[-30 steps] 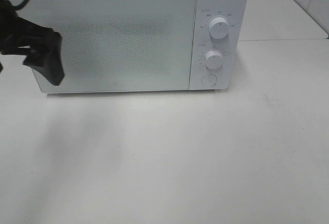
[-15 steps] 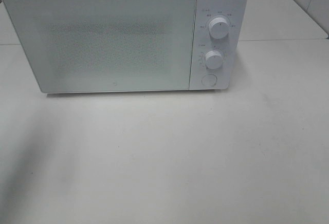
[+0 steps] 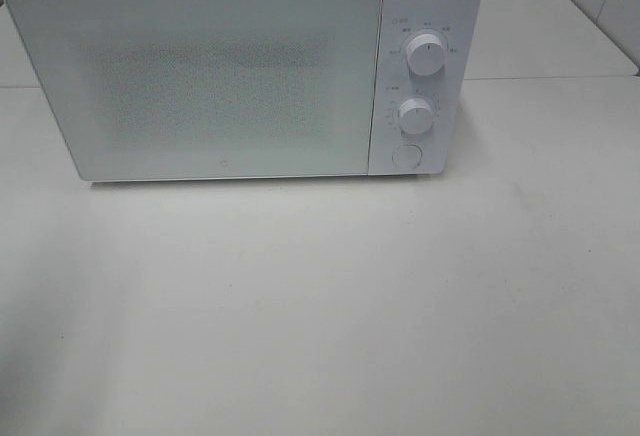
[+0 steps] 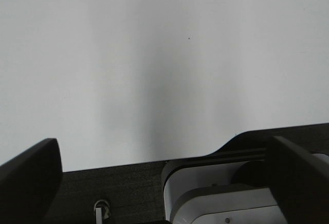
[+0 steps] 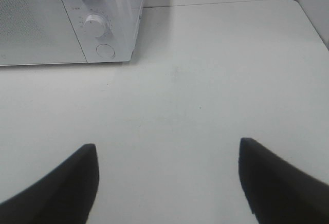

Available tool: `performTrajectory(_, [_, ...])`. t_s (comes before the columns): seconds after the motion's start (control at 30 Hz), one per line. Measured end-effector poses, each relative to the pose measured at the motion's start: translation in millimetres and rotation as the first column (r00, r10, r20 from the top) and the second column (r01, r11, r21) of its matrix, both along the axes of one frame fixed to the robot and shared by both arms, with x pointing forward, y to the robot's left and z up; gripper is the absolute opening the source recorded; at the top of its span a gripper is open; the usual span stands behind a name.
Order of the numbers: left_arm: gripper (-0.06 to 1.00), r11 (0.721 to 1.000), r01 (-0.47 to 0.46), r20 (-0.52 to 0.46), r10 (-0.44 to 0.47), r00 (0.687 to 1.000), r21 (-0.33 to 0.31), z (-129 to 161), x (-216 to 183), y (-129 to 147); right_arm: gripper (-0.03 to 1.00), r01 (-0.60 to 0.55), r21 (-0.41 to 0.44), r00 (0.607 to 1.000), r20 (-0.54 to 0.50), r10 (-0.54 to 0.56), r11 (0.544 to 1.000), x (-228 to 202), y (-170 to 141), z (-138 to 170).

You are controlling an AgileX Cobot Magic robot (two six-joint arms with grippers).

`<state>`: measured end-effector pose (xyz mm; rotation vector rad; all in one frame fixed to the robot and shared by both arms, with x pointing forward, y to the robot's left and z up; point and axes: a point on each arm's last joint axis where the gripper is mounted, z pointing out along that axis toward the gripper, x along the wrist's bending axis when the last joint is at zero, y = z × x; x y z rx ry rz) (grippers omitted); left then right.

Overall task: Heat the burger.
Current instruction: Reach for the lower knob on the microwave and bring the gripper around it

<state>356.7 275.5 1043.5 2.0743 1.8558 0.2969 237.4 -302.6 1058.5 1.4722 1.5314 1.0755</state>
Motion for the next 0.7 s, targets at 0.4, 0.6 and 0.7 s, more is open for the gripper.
performTrajectory(0.4, [0.99, 0.999, 0.041, 0.132, -0.040, 0.990, 0.000, -7.8, -38.0, 7.2, 0.73, 0.000, 0.000, 1.000, 0.000, 0.000, 1.000, 0.0, 0.0, 0.0])
performTrajectory(0.6, [0.99, 0.999, 0.043, 0.201, -0.038, 0.979, -0.023, -2.3, -48.3, 8.1, 0.73, 0.000, 0.000, 1.000, 0.000, 0.000, 1.000, 0.0, 0.0, 0.0])
performTrajectory(0.7, [0.99, 0.998, 0.045, 0.265, -0.033, 0.964, -0.038, 2.3, -58.1, 9.5, 0.73, 0.000, 0.000, 1.000, 0.000, 0.000, 1.000, 0.0, 0.0, 0.0])
